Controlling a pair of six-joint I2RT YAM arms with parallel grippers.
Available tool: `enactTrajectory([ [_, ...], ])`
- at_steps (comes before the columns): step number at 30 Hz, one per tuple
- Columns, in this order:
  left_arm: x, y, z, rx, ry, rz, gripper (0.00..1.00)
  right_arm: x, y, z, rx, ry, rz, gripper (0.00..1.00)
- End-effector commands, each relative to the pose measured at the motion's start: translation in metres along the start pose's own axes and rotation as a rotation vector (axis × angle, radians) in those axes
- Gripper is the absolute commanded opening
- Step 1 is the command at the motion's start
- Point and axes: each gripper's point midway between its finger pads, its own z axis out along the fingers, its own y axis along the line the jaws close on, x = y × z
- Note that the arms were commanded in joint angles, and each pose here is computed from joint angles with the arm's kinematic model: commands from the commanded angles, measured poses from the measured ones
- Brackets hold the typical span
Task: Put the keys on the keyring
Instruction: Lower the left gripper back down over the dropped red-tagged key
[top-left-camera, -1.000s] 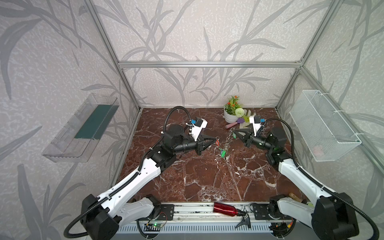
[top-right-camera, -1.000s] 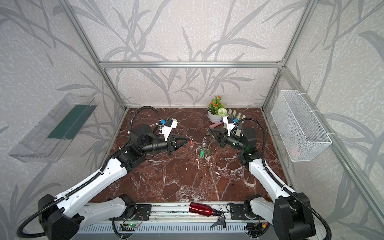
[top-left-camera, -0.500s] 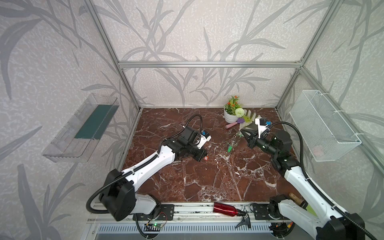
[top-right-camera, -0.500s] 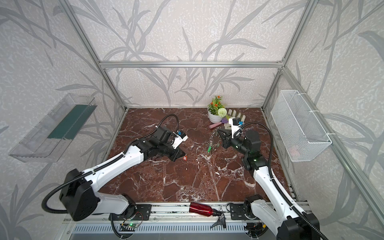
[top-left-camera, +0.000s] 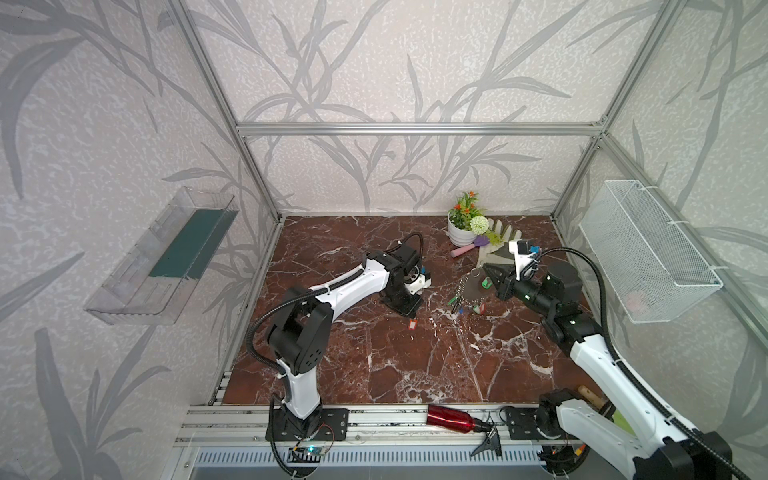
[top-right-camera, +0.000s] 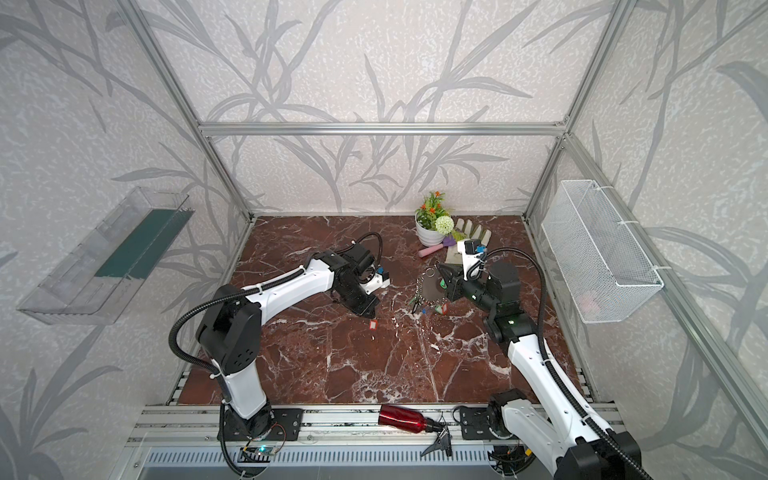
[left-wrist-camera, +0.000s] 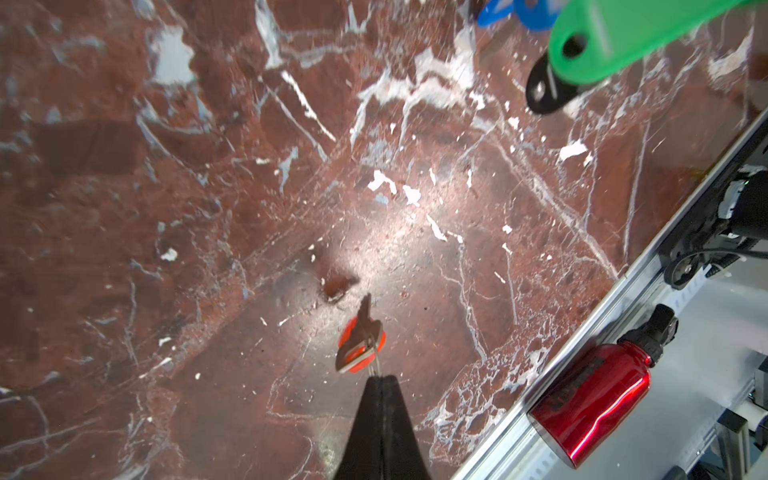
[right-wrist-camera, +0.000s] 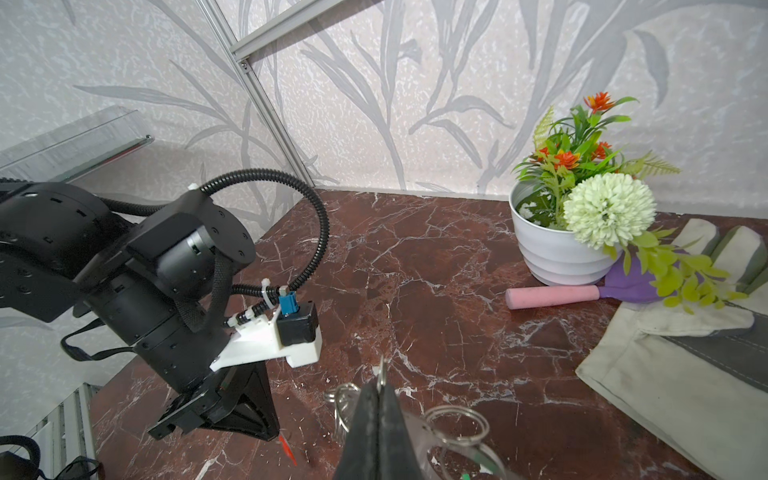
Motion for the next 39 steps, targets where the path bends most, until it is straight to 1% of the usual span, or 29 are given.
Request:
enactTrajectory([
  [1,0.015,-0.003,0.002,-0.01,0.094,-0.012,0.0,-0.015,0.007,-0.004,-0.02,-0.056,-0.036,0.0],
  [7,0.023,0.003,0.017,-0.02,0.146,-0.031,0.0,-0.013,0.008,-0.005,-0.021,-0.052,-0.036,0.0],
  [16,0.019,0.001,0.038,-0.009,0.201,-0.031,0.0,-0.013,0.008,-0.005,-0.021,-0.049,-0.036,0.0],
  [24,0.013,0.004,0.05,-0.012,0.203,-0.052,0.0,-0.012,0.008,-0.005,-0.025,-0.043,-0.038,0.0],
  [25,0.012,0.004,0.05,-0.011,0.198,-0.053,0.01,-0.012,0.008,-0.005,-0.026,-0.043,-0.037,0.0],
  [29,0.007,0.0,0.045,0.001,0.166,-0.051,0.13,-0.013,0.009,-0.004,-0.033,-0.043,-0.035,0.0],
  [32,0.001,-0.003,0.038,0.004,0.127,-0.047,0.17,-0.014,0.01,-0.003,-0.038,-0.043,-0.033,0.0],
  [36,-0.006,-0.005,0.028,-0.01,0.064,-0.044,0.26,-0.014,0.01,-0.002,-0.042,-0.046,-0.026,0.0],
  [39,-0.01,-0.003,0.016,-0.042,-0.013,-0.042,0.3,-0.013,0.011,-0.002,-0.053,-0.043,-0.015,0.0],
])
